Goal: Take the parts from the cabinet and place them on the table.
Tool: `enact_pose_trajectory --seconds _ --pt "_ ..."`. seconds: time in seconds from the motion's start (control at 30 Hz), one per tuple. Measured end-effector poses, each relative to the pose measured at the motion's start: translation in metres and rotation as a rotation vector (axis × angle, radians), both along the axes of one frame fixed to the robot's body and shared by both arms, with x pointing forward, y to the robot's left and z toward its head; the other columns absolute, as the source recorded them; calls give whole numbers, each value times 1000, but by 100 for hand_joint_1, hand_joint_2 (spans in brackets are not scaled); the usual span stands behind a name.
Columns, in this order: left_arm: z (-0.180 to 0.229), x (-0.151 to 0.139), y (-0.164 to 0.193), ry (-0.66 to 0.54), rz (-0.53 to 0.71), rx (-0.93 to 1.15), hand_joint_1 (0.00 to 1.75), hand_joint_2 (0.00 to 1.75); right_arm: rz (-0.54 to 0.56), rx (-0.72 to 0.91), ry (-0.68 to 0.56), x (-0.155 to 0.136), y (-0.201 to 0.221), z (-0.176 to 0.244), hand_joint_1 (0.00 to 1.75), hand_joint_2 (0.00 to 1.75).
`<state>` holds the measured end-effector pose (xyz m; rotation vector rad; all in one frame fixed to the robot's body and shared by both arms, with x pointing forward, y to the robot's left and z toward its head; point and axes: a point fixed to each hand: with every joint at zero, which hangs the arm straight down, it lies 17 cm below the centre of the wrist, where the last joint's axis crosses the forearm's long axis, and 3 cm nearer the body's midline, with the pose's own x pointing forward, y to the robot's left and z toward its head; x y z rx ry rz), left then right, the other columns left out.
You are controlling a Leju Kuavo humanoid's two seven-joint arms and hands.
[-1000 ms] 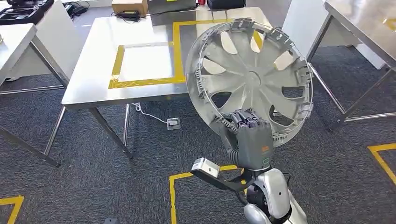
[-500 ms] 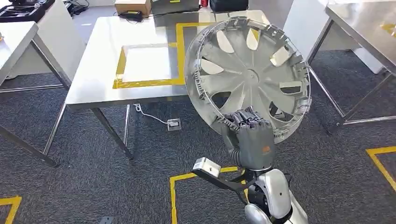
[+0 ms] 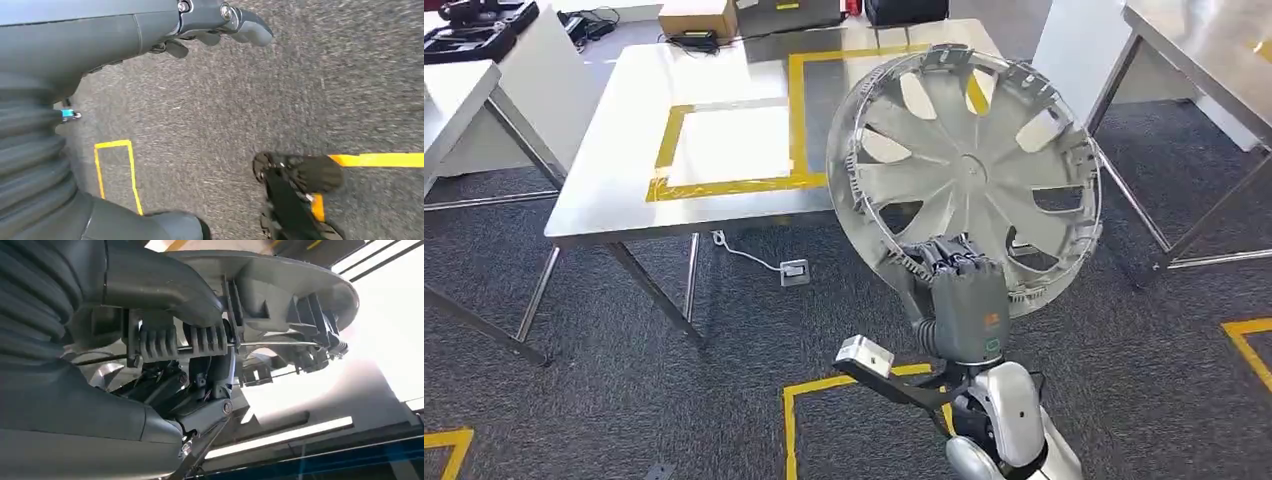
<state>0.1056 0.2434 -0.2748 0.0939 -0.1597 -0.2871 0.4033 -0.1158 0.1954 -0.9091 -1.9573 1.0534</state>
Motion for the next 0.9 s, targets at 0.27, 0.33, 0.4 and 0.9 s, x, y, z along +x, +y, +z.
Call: enact_pose_trajectory --seconds 0.27,0.33,0.4,0.9 --pt "0 0 0 2 -1 1 0 175 0 0 0 0 0 0 175 175" --pt "0 0 0 3 -1 1 0 175 -3 1 0 1 -1 0 175 175" --pt "0 2 0 -1 -3 2 0 175 -3 2 -1 1 -1 1 175 175" --pt "1 4 -2 -3 -6 -1 0 175 -7 -7 3 0 -4 -3 175 175"
